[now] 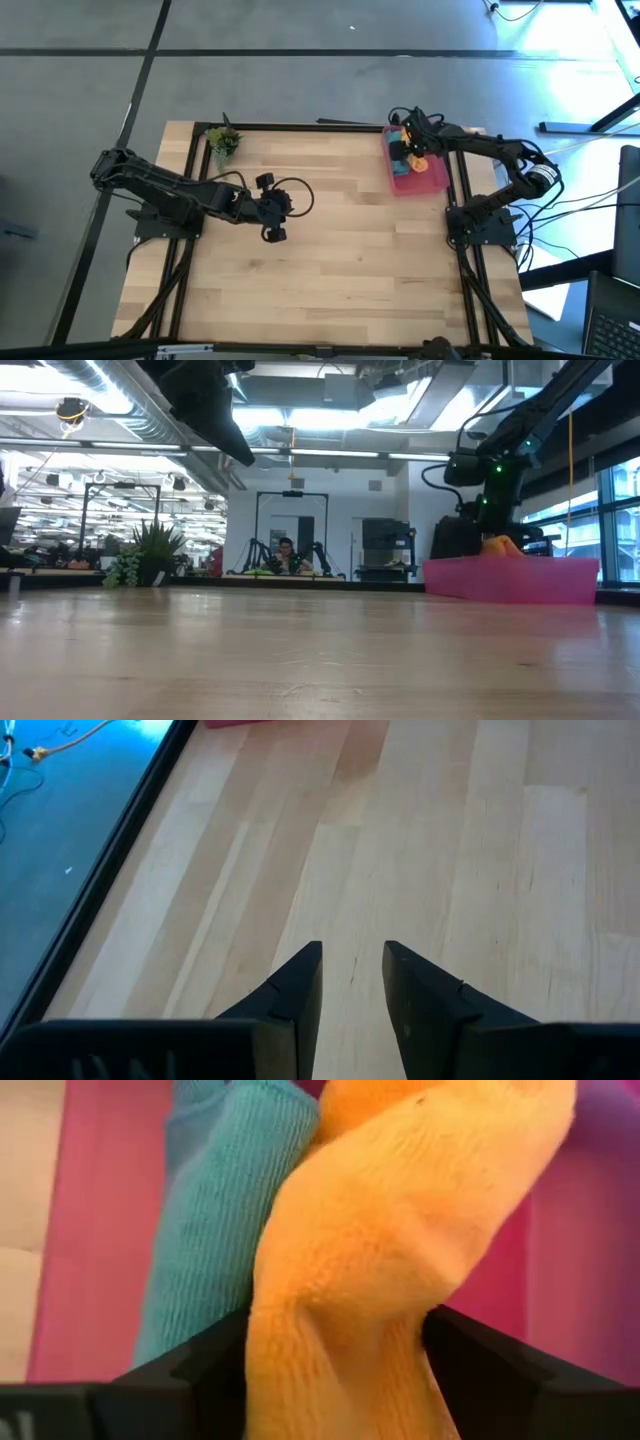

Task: Roll microfiber towels into tight, uniform cylinder then place into a basket
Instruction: Put the yellow microfiber cloth into the pink bin

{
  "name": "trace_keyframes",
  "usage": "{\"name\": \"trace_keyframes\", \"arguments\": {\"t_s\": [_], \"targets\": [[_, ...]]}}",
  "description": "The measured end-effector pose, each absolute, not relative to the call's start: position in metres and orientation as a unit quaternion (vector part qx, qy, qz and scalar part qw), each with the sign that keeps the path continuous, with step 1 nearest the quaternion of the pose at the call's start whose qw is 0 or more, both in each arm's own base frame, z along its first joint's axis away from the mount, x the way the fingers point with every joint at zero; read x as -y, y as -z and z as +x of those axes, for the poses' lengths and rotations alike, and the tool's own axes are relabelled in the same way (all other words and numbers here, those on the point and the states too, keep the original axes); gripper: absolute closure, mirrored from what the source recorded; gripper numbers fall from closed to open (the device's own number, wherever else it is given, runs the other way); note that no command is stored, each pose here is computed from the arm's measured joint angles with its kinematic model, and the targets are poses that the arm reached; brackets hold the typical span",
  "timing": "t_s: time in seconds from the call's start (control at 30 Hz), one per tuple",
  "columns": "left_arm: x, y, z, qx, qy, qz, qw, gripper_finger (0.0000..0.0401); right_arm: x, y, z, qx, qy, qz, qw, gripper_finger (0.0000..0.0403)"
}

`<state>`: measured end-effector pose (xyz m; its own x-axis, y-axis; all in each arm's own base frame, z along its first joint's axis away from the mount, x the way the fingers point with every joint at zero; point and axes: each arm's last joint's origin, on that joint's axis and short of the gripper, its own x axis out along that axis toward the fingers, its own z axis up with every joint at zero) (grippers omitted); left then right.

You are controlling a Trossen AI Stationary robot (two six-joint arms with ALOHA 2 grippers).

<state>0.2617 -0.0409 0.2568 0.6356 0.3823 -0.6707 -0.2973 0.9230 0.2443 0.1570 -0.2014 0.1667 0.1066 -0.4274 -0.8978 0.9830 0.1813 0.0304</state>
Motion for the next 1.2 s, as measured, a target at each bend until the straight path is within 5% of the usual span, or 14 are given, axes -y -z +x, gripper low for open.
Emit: {"name": "trace_keyframes", "arguments": {"t_s": [0.53, 0.8, 1.2], "targets": [[0.041, -0.257, 0.262, -0.383, -0.188, 0.054, 0.903, 0.0301, 0.201, -0.179, 0.156, -0.420, 0.543, 0.373, 0.624, 0.0134], [0.041, -0.257, 0.262, -0.383, -0.187, 0.054, 0.903, 0.0301, 0.199, -0.178, 0.156, -0.422, 0.478, 0.434, 0.636, 0.0134], [0.050, -0.257, 0.260, -0.382, -0.173, 0.061, 0.906, 0.0301, 0.197, -0.188, 0.149, -0.400, 0.540, 0.407, 0.619, 0.0134]]}}
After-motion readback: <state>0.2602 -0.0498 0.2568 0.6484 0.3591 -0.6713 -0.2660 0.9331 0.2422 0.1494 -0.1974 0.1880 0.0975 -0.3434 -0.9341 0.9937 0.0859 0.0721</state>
